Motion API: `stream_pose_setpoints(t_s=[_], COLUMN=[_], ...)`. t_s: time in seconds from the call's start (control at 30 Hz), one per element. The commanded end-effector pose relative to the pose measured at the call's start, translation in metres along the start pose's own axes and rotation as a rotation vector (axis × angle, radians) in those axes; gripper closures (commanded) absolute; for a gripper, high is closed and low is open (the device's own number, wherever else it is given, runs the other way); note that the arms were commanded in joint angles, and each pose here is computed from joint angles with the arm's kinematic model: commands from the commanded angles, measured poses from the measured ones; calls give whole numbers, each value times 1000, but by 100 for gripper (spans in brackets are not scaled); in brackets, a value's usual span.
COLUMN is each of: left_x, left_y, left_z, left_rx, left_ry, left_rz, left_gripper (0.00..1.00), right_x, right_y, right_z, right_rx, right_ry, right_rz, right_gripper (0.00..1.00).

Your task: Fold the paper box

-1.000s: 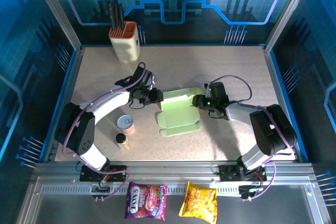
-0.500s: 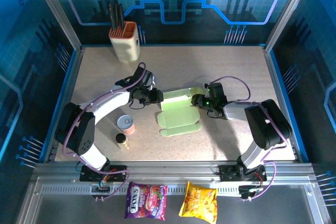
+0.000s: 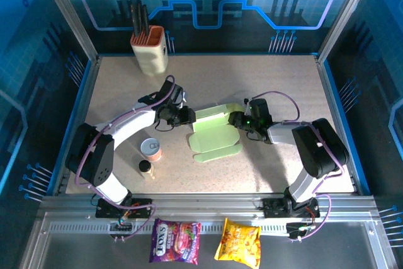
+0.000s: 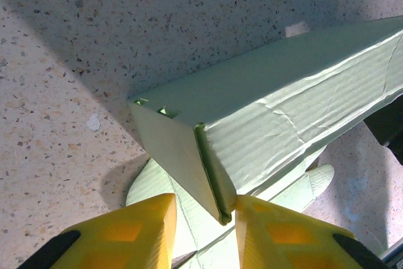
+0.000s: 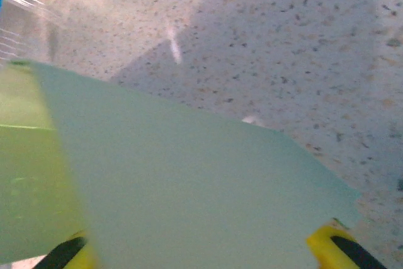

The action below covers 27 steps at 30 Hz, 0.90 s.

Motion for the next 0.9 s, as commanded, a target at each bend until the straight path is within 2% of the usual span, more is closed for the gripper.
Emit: stream_pose_setpoints(t_s=[0.0, 0.23, 0.6, 0.87], left_x=[6, 6, 7, 9], left_y=[5, 5, 6, 7], left_z=[10, 10, 11, 12], left_rx=[41, 43, 46, 49], left_ry=[15, 16, 15, 11], left_rz=[-33, -34, -37, -40], left_gripper=[69, 69, 70, 70], right_x=[12, 15, 15, 15], right_y=[-4, 2, 14, 22], right_z=[-6, -2, 5, 9], right_rx=[-5, 19, 62, 90], right_ry=[8, 29, 61, 65], right_rz=[-99, -150, -207, -218], right_gripper=[71, 70, 75, 75])
Point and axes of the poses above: each hand's point on the last joint's axis, 136 mm out from that joint toward the fingers, its own y axis out along the fingers, its own x axis along the line the jaws close on, z = x × y, the point moved 5 cm from there along -y, back along the fingers, and after that the axes turned 8 degrees about y, right-handed, at the moved point
